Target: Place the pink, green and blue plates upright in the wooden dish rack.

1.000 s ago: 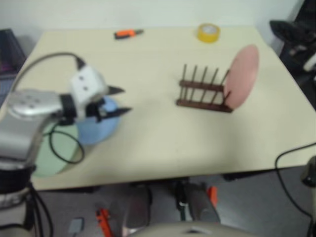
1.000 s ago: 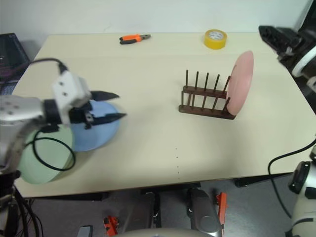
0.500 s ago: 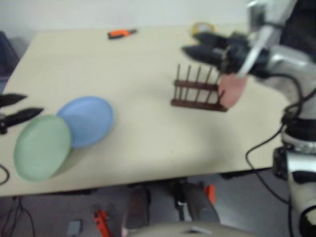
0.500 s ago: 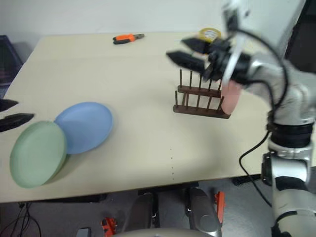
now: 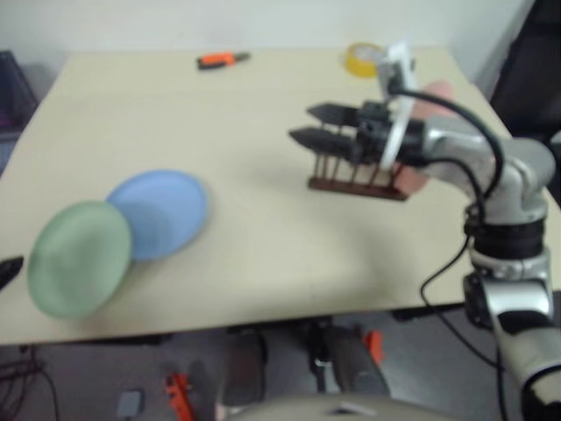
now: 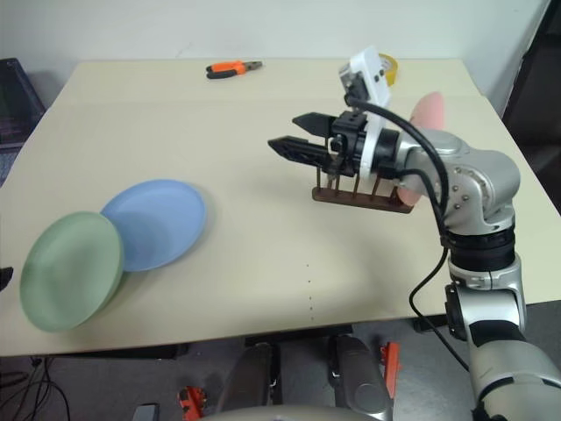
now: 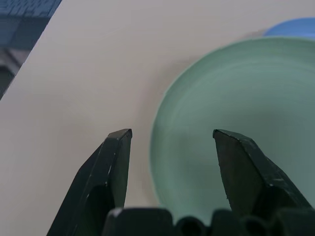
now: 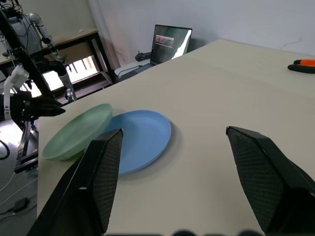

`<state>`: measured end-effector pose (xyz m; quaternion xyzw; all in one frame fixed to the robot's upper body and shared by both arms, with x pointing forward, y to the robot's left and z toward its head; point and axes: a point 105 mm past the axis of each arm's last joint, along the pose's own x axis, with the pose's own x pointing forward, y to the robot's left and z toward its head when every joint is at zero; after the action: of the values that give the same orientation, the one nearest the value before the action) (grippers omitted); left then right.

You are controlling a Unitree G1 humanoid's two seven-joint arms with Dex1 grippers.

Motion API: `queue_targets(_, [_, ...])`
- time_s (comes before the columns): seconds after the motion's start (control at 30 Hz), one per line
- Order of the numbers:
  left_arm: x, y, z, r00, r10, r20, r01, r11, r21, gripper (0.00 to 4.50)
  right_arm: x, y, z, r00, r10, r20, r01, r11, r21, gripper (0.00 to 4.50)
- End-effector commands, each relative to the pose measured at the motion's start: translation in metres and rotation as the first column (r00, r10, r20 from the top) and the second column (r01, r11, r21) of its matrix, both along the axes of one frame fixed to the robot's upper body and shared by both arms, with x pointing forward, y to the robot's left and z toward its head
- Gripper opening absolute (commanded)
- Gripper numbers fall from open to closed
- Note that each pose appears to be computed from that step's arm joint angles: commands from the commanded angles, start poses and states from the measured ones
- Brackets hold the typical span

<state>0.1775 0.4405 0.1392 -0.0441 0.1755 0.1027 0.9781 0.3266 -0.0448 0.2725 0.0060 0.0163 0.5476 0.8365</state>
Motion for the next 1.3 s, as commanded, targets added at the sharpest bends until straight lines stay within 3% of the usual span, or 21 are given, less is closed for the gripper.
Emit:
queue_targets(0.03, [-0.007,0.006,-0.005,0.996,0.088,0.006,-0.088,0.996,-0.003,2.90,-0.006,0.002,0.006,0.999,0.032,0.034,-0.032,0.999,0.003,3.64])
queue_targets(0.13, [-0.010,0.012,-0.020,0.986,0.165,-0.035,-0.166,0.986,-0.013,2.90,-0.018,0.005,0.012,0.993,0.104,0.055,-0.106,0.994,0.034,3.64])
queue_targets(0.33, [0.008,-0.011,-0.038,0.988,0.148,-0.035,-0.150,0.987,-0.066,2.90,-0.041,0.013,0.010,0.965,0.252,0.074,-0.253,0.967,0.003,3.64])
queue_targets(0.53, [0.016,-0.022,-0.054,0.985,0.158,-0.076,-0.164,0.982,-0.096,2.90,-0.048,0.016,0.003,0.953,0.290,0.083,-0.287,0.957,-0.048,3.64])
queue_targets(0.87, [0.030,-0.035,-0.048,0.982,0.174,-0.075,-0.181,0.979,-0.095,2.90,-0.061,0.016,-0.024,0.936,0.347,0.069,-0.329,0.925,-0.190,3.64])
queue_targets(0.97, [0.031,-0.038,-0.047,0.982,0.172,-0.074,-0.179,0.979,-0.096,2.30,-0.059,0.016,-0.026,0.938,0.338,0.075,-0.318,0.927,-0.198,3.70])
queue_targets(1.17, [0.028,-0.033,-0.040,0.981,0.186,-0.057,-0.190,0.978,-0.087,0.21,-0.058,0.016,-0.026,0.938,0.338,0.081,-0.317,0.928,-0.198,3.70])
queue_targets(1.2, [0.028,-0.032,-0.038,0.981,0.188,-0.053,-0.192,0.978,-0.085,0.02,-0.058,0.016,-0.026,0.937,0.339,0.082,-0.318,0.927,-0.197,3.70])
queue_targets(1.3, [0.026,-0.027,-0.030,0.980,0.200,-0.023,-0.201,0.977,-0.072,0.02,-0.059,0.017,-0.026,0.936,0.342,0.084,-0.321,0.927,-0.194,3.70])
